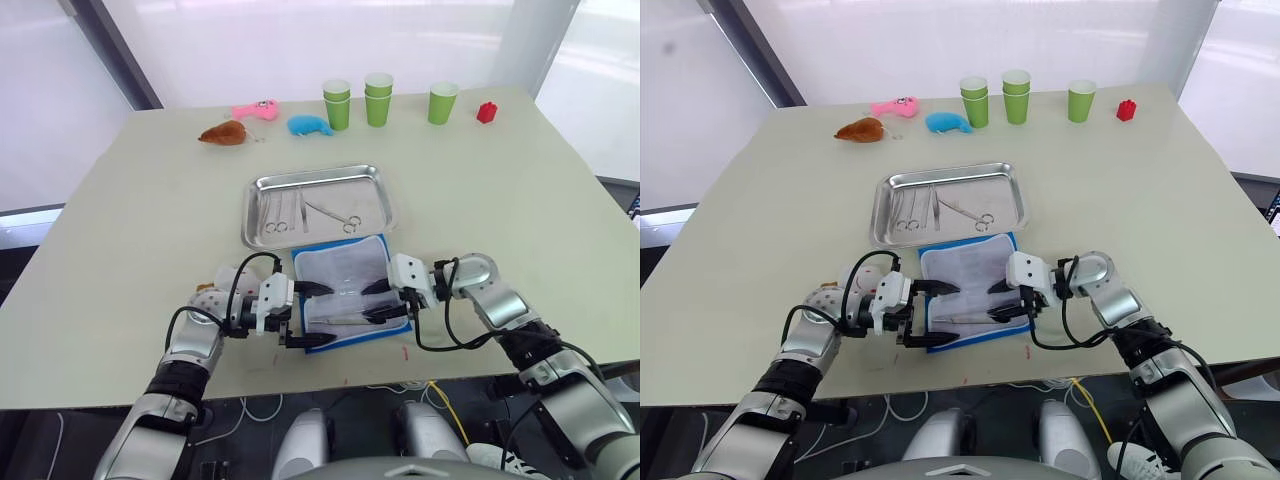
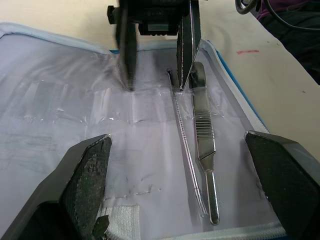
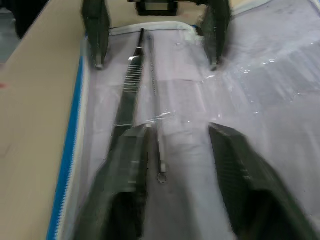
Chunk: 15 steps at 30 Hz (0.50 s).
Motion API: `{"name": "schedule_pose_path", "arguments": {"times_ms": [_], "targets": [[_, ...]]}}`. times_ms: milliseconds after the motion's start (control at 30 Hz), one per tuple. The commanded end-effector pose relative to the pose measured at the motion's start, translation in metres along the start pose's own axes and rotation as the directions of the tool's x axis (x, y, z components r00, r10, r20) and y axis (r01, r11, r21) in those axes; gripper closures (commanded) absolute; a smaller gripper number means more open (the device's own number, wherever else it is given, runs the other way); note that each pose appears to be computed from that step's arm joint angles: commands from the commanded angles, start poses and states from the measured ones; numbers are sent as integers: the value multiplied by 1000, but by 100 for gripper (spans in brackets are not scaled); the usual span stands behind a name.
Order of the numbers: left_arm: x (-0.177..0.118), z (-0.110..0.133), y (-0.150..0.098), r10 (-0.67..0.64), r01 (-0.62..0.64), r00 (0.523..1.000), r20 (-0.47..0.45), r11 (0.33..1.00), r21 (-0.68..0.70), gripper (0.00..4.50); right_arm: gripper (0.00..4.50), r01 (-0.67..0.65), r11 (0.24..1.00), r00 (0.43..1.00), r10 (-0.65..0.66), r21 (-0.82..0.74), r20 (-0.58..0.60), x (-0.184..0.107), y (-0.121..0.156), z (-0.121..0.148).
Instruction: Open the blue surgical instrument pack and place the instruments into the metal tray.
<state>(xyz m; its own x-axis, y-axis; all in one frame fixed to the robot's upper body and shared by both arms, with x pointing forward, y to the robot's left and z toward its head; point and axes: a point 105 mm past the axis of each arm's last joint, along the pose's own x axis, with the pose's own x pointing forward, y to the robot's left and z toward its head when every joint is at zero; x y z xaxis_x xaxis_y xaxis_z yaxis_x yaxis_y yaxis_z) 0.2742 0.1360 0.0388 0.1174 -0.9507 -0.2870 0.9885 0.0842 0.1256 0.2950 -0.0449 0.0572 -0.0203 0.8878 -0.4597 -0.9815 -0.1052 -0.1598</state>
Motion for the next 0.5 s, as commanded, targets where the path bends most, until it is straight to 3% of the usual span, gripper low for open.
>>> {"name": "schedule_pose_path", "arguments": {"times_ms": [33, 267, 500], "targets": [[-7, -59, -35, -72, 32, 982, -176, 975, -220, 0, 442, -29, 998, 995, 34, 55, -90, -1, 11, -26], [-8, -59, -35, -71, 31, 982, -176, 975, -220, 0, 442, -48, 997, 994, 54, 64, -93, 1, 16, -29], [-8, -59, -36, -74, 34, 981, -177, 975, -218, 0, 442, -37, 999, 997, 38, 27, -70, -3, 11, -15]]}}
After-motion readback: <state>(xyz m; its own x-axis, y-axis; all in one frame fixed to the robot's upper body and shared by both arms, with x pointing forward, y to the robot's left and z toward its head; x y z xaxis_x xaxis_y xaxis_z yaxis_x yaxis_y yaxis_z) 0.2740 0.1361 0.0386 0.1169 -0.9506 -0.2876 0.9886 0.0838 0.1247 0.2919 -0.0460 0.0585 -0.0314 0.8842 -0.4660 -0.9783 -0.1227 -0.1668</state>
